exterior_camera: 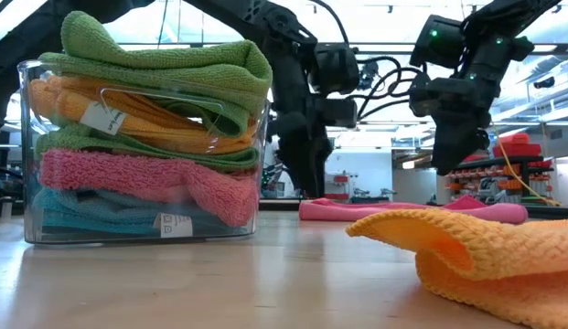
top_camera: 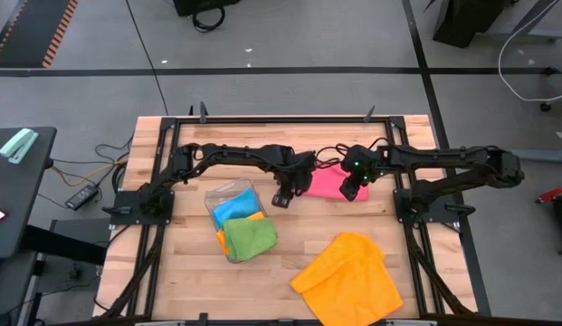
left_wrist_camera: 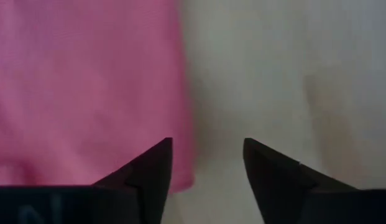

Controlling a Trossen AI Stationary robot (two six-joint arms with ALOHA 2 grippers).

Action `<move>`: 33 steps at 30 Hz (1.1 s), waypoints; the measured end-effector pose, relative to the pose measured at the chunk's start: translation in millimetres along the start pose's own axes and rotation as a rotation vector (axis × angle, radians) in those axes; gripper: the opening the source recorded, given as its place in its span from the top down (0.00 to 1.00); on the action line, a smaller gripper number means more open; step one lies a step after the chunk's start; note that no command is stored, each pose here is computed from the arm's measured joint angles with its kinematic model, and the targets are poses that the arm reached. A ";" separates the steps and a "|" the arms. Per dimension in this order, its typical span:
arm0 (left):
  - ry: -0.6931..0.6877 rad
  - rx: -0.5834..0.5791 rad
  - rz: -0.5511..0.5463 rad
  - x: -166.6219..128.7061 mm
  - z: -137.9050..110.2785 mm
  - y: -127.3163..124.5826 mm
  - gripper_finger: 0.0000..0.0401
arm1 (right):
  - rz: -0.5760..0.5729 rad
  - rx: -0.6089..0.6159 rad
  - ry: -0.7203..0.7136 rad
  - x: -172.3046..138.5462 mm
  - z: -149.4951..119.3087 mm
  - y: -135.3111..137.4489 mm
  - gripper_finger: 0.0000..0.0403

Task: Fold microfiber towels
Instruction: Fold the pink towel

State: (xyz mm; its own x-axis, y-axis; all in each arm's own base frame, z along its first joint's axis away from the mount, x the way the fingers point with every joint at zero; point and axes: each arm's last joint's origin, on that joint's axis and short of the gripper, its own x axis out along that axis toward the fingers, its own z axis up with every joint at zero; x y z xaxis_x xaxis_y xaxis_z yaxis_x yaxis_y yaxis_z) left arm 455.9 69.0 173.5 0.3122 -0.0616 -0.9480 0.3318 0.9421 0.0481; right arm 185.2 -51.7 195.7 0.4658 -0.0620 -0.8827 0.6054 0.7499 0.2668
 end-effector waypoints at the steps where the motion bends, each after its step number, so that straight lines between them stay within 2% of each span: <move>1: 0.018 0.001 0.025 1.6 -1.1 0.2 0.47 | -0.001 0.013 -0.001 0.1 -0.1 0.0 0.54; 6: 0.129 0.090 0.192 6.3 -3.7 -3.5 0.34 | -0.002 0.028 -0.010 0.1 0.7 0.1 0.54; 9: 0.137 0.084 0.203 8.9 -5.0 -5.0 0.33 | 0.000 0.027 -0.014 0.1 1.1 0.3 0.54; 16: 0.180 0.093 0.174 23.5 -15.5 -15.1 0.39 | 0.006 0.047 -0.024 0.1 2.0 0.8 0.54; 22: 0.163 0.068 0.236 26.3 -12.4 -19.1 0.45 | 0.017 0.069 -0.045 0.0 4.0 1.9 0.54; 33: 0.146 0.131 0.293 28.3 -2.0 -31.8 0.48 | 0.018 0.083 -0.045 -0.1 4.0 1.8 0.54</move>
State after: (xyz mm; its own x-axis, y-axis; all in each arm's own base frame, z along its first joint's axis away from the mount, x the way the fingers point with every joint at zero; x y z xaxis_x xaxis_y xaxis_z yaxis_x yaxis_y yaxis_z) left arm 452.4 38.0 144.5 0.2834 0.2621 -0.9225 0.3609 0.8621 0.3558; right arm 188.9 -53.0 197.8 0.5042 -0.0800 -0.8599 0.6476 0.6938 0.3151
